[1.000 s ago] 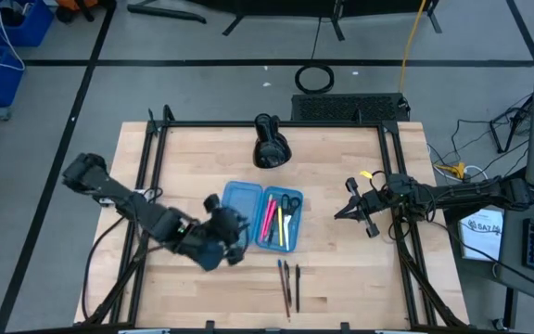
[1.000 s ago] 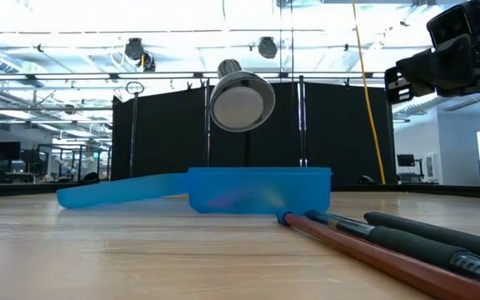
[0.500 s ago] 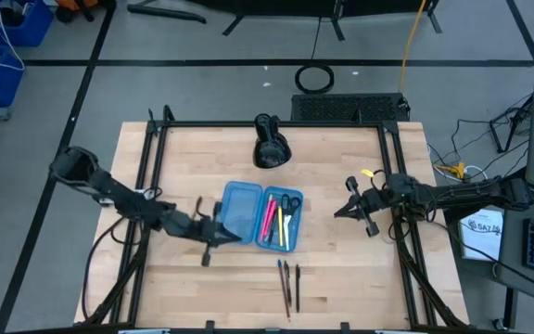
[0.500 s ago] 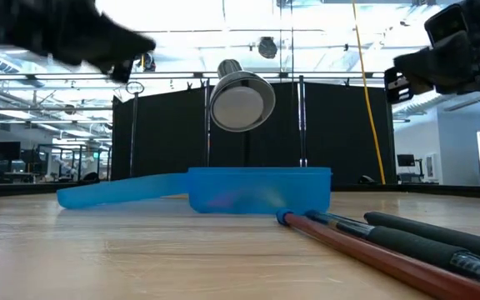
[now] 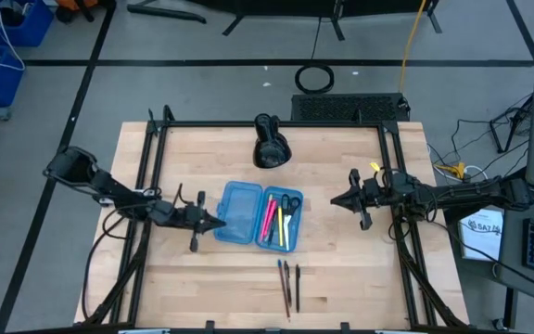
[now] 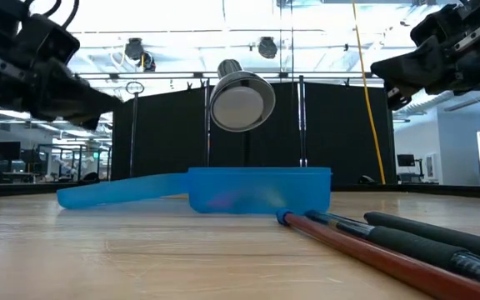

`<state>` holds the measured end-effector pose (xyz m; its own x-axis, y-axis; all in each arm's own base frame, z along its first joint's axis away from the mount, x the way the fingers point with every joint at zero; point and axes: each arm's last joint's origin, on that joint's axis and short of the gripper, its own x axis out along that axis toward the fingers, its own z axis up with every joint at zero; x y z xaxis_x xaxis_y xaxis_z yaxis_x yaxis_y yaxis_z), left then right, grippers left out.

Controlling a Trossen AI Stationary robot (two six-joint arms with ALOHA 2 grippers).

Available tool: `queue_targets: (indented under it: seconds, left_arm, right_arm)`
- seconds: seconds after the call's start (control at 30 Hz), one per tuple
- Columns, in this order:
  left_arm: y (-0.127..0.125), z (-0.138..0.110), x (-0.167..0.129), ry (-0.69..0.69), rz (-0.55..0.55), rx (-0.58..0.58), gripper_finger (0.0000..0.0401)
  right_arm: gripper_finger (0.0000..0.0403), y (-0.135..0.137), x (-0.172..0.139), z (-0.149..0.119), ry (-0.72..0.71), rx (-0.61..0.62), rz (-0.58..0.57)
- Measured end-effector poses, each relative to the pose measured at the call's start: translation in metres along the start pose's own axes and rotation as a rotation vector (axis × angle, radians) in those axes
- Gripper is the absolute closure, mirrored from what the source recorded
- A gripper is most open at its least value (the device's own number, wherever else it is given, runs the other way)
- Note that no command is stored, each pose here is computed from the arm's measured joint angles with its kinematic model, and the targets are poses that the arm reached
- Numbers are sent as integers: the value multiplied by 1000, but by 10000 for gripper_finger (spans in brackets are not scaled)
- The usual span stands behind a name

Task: Pick & place school supplies into a supply box
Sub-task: Put the right black pen into the blue supply box

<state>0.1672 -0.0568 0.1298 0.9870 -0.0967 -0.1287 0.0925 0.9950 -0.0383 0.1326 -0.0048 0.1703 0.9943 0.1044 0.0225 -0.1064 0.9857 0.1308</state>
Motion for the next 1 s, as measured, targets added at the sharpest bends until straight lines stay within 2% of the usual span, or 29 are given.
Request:
queue_targets:
  seconds: [0.33, 0.47, 0.53, 0.57, 0.67, 0.73, 0.87, 1.0]
  left_arm:
    - [5, -5, -5, 5, 27, 50, 395]
    - [9, 4, -1, -55, 94, 56, 389]
    - [12, 5, 0, -54, 132, 75, 392]
    - [13, 5, 0, -53, 150, 92, 394]
    - [17, 5, 1, -46, 205, 148, 398]
    - [20, 6, 1, -47, 234, 175, 395]
    - [26, 6, 1, -46, 269, 173, 376]
    - [31, 7, 2, -49, 301, 165, 370]
  right_arm:
    - [403, -1, 0, -6, 59, 31, -4]
    - [403, -1, 1, -1, 21, 40, -55]
    - [403, 2, 3, -1, 102, 36, -92]
    - [403, 5, 8, 11, 107, 19, -106]
    - [403, 21, 19, 55, 101, -17, -160]
    - [403, 36, 30, 73, 186, 1, -158]
    - [403, 76, 56, 97, 358, 71, -185]
    - [403, 119, 92, 99, 505, 222, -214]
